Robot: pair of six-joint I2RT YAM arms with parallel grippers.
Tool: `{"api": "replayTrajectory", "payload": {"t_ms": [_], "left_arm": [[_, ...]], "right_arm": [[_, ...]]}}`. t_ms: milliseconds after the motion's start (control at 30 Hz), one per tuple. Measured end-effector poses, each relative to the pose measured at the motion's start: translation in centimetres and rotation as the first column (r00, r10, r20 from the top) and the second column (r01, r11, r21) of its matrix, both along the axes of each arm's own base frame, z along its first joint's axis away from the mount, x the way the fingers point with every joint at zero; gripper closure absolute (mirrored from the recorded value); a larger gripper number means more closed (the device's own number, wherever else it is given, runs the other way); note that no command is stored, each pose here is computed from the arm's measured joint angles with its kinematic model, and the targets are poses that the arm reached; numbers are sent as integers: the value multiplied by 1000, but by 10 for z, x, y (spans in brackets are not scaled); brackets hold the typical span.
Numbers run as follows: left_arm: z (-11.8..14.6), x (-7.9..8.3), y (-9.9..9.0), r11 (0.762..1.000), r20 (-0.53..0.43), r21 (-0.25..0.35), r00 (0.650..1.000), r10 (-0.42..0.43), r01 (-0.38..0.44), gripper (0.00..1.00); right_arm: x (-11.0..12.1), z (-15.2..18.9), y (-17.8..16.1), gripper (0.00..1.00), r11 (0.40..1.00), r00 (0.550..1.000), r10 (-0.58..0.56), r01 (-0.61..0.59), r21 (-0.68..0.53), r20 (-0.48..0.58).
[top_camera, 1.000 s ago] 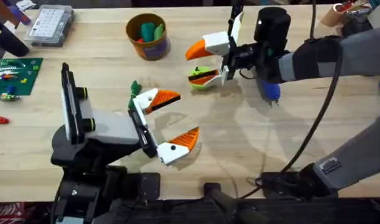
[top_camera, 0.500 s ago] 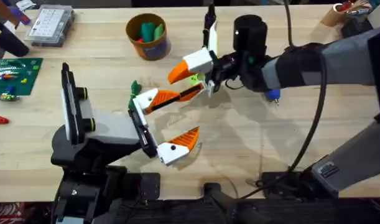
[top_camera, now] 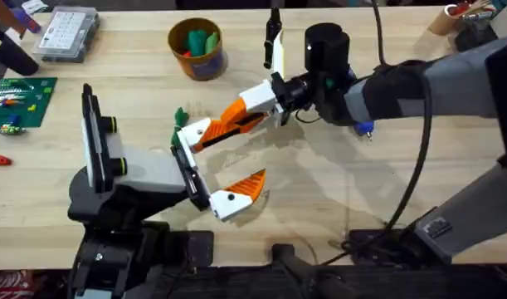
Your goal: Pick up the gripper from the table and insert it into the empty holder that is missing its gripper. Then pick up a screw, insert it into the mounting hole, and use the screwdriver to tighten it. Finally, clean up the table by picking up the vegetable and placing it into the bucket.
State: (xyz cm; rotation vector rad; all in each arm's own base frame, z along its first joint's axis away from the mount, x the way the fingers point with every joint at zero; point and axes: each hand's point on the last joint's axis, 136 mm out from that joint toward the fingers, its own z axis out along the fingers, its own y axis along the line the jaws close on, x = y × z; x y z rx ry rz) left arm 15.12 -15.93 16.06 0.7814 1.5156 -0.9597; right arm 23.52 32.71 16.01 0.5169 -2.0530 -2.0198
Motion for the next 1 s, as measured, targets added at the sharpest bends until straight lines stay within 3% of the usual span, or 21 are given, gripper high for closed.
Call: {"api": "replayTrajectory", "payload": {"t_ms": [133,633,767,1000], "left_arm": [[0,0,0,1000,-1,0,1000,0,0,14],[0,0,0,1000,-1,0,1000,1,-1,14],[0,1,0,1000,-4,-2,1000,6,-6,14],[0,5,3,1000,-6,-2,1000,30,-30,14]], "right_arm": [[0,0,0,863,1000,1000,-2,2,0,3],[2,-1,1,884,1000,1000,-14,14,-3,3],[3,-1,3,964,1000,1000,-23,23,-6,6],[4,-1,7,985,999,999,-36,36,-11,13]]}}
